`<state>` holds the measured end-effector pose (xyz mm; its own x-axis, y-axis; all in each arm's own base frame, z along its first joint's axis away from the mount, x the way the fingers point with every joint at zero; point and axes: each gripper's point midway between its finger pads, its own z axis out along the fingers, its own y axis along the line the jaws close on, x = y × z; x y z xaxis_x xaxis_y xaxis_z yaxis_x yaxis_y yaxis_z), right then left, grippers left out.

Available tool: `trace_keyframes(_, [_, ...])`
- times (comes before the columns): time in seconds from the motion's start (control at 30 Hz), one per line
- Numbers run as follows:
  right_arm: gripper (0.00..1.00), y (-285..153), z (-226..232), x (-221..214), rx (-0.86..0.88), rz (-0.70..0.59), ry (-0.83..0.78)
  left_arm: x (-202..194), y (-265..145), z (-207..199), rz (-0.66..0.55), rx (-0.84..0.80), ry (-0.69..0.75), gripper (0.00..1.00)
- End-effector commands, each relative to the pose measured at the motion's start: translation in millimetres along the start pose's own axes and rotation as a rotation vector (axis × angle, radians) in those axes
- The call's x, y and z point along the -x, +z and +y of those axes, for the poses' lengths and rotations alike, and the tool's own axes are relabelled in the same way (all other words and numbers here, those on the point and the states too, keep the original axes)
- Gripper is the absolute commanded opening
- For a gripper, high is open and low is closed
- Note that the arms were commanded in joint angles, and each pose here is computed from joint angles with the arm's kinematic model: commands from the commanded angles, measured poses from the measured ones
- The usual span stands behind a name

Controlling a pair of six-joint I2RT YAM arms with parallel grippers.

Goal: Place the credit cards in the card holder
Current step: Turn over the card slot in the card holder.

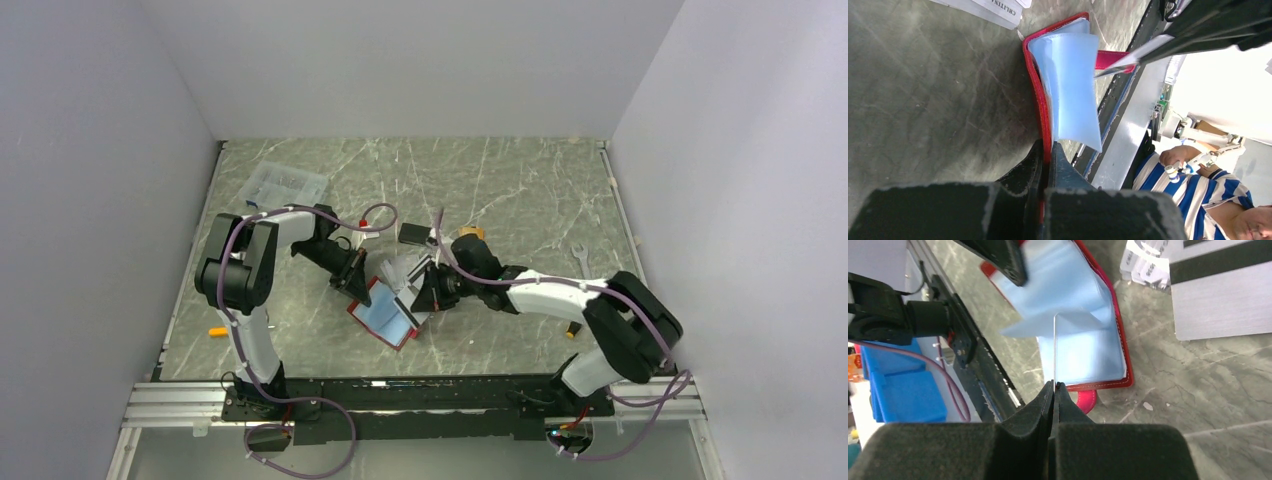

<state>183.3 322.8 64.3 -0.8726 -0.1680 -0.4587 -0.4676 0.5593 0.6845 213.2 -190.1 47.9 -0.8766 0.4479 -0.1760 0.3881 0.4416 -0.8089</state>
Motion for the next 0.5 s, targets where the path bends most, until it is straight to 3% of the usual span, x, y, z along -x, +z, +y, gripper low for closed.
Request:
trace_keyframes(0.0, [0.0,-27.1,15.9,33.7,0.02,-0.131,-0.035,14.9,-6.5,-4.3,-0.04,0.017,0.021,0.0])
trace_keyframes(0.23, [0.0,-40.1,37.9,71.7,0.049,-0.24,-0.055,16.0,-6.9,-4.0,-0.05,0.029,0.007,0.0])
trace_keyframes(0.47, [0.0,-5.5,31.0,37.6,0.065,-0.046,-0.007,9.5,-3.3,-2.5,-0.051,0.029,-0.027,0.0])
